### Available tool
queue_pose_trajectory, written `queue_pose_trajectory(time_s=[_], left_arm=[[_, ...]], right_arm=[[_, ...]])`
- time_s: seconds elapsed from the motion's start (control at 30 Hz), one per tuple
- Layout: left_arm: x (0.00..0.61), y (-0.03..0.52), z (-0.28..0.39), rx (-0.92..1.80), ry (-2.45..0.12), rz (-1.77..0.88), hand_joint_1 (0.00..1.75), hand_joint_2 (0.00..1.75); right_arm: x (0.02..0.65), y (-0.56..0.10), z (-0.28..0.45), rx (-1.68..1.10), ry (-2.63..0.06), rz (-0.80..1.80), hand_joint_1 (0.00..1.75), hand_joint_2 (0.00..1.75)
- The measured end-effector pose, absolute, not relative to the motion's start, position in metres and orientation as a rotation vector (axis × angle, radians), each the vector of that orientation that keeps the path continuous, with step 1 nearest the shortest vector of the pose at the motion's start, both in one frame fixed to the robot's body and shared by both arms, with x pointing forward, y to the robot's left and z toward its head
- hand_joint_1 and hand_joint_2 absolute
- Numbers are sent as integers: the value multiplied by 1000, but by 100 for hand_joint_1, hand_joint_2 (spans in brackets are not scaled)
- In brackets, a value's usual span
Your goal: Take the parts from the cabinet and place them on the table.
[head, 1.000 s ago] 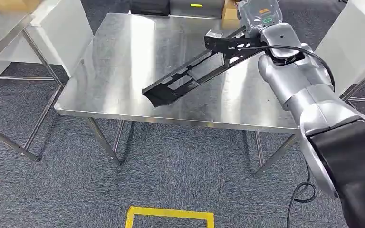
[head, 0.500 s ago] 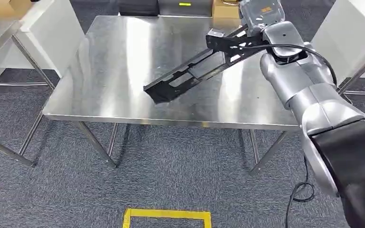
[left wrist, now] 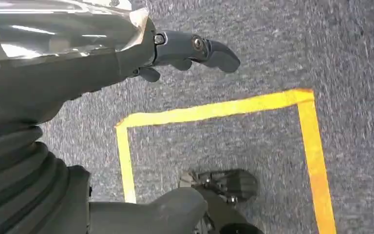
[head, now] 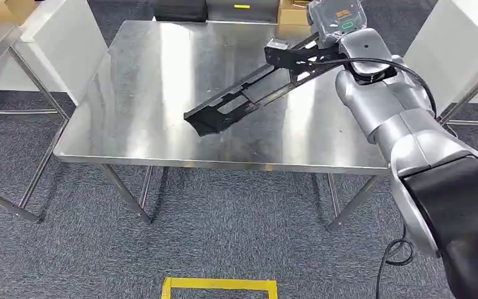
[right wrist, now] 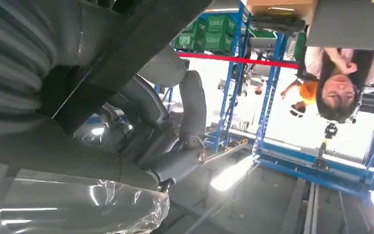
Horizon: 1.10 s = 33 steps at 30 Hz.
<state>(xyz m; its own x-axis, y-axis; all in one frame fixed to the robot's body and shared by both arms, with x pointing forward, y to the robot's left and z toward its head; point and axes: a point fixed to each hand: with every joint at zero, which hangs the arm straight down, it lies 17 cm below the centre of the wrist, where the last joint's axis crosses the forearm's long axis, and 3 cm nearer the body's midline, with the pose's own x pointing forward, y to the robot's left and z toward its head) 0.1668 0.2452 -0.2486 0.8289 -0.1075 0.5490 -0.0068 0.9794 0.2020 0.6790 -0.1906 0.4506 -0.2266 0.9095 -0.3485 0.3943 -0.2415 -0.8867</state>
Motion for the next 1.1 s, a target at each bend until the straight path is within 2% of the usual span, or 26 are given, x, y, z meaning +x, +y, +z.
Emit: queue_pose_trajectory(time_s=[1.1], left_arm=[[165, 250, -249, 209, -593, -35, 0, 175]], right_arm=[[679, -186, 451, -1570, -1554, 1489, 169, 175]])
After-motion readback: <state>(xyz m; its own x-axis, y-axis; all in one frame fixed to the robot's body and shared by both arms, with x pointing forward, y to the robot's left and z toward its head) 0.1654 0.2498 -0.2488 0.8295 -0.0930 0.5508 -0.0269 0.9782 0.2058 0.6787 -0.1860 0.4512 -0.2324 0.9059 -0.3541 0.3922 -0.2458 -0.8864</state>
